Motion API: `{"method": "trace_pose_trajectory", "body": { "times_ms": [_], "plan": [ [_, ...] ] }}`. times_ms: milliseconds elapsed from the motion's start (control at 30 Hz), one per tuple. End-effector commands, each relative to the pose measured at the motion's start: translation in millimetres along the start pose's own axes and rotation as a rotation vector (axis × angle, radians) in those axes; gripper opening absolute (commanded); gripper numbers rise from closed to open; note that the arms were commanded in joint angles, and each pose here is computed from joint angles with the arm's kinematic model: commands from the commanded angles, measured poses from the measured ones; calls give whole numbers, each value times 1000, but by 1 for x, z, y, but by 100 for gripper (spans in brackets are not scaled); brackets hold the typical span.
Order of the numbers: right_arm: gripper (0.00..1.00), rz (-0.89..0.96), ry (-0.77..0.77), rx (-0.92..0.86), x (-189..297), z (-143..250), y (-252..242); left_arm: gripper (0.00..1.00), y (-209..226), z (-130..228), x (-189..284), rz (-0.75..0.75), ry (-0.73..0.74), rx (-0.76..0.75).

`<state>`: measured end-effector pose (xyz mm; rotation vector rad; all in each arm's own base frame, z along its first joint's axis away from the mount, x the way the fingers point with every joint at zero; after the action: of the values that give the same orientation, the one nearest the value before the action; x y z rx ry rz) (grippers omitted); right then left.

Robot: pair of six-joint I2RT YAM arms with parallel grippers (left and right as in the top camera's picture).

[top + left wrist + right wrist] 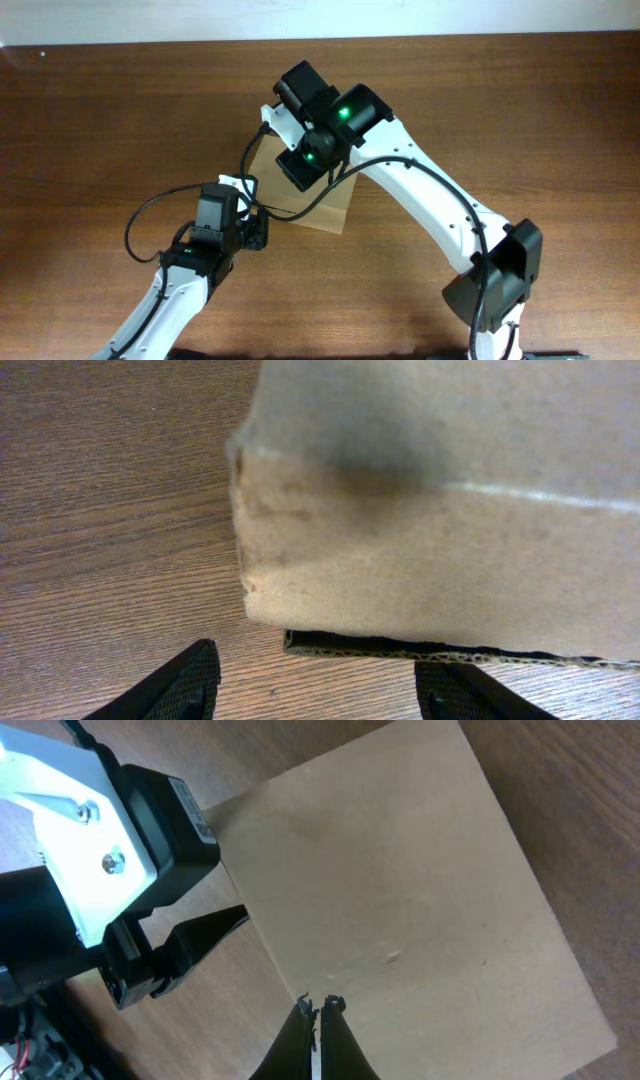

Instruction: Pack container

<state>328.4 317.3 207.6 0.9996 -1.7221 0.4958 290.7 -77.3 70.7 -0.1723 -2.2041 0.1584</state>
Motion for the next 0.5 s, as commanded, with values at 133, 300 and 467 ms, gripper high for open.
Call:
{"method": "trace_pose_trajectory", "body": {
  "times_ms": [133, 300, 467],
  "plan": [
    [4, 44, 29, 2, -10, 0, -8, 64, 1, 4, -2, -3, 7, 7],
    [4, 38, 57, -4, -21, 3, -10, 64, 1, 4, -2, -4, 7, 7],
    [4, 51, 61, -4, -22, 4, -13, 64, 1, 3, -2, -4, 6, 7]
  ]
}}
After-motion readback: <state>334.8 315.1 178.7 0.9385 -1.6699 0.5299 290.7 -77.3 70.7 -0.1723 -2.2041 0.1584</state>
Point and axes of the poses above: each gripper's point midway between its finger pads, its own x axis back along the fingers, its own y axis along the line the jaws close on, z = x × y, the point moved 2 cm from there along x, back along the fingers, and after that the axes turned 8 degrees about x, right-handed, at the moved point
